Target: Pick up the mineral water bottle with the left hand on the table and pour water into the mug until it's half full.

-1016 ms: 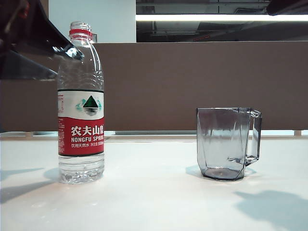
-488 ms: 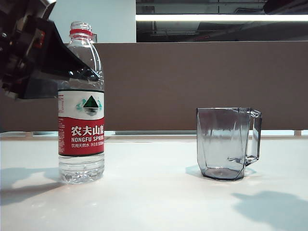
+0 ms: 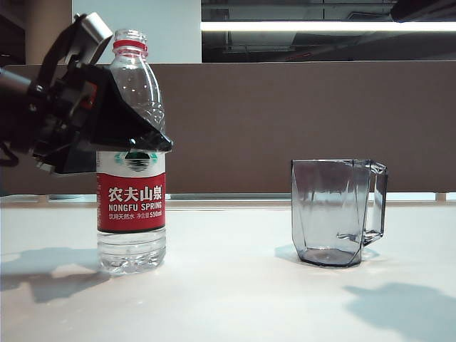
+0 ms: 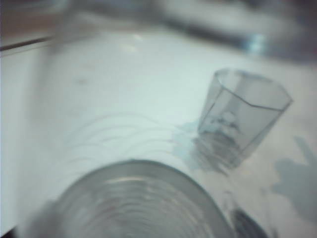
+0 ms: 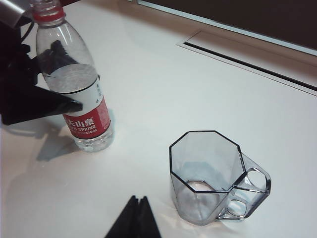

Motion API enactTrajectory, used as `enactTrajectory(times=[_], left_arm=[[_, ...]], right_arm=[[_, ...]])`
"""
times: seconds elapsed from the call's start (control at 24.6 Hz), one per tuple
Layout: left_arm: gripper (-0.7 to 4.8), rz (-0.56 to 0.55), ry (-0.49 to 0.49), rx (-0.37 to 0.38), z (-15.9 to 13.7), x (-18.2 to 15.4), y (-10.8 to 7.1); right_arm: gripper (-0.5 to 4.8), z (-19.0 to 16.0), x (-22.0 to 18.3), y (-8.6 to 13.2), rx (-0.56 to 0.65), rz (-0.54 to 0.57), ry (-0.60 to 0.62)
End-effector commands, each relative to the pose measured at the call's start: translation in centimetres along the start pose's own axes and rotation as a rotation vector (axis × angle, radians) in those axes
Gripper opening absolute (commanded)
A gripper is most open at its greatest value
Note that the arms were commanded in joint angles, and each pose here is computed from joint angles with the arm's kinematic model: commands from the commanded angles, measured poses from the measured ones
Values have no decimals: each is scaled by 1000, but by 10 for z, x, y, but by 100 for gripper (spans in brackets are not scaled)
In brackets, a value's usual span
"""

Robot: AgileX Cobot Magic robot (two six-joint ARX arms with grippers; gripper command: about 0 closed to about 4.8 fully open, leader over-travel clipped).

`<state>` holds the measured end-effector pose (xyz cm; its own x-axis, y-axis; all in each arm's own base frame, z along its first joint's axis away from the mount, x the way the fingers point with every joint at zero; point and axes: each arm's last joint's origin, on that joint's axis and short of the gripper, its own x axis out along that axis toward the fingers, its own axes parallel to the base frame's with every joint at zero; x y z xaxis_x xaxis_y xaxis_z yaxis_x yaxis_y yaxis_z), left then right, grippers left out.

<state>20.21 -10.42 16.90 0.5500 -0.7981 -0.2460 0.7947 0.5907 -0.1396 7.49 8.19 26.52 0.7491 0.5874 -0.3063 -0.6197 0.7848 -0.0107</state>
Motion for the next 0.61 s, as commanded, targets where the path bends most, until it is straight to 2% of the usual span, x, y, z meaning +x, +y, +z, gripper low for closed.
enactTrajectory(times=[0.04, 0.61], left_arm=[[479, 3, -64, 25, 5, 3, 2], [479, -1, -57, 7, 0, 7, 4]], right_arm=[[-2, 4, -1, 0, 7, 3, -20], [-2, 4, -1, 0, 7, 3, -19]])
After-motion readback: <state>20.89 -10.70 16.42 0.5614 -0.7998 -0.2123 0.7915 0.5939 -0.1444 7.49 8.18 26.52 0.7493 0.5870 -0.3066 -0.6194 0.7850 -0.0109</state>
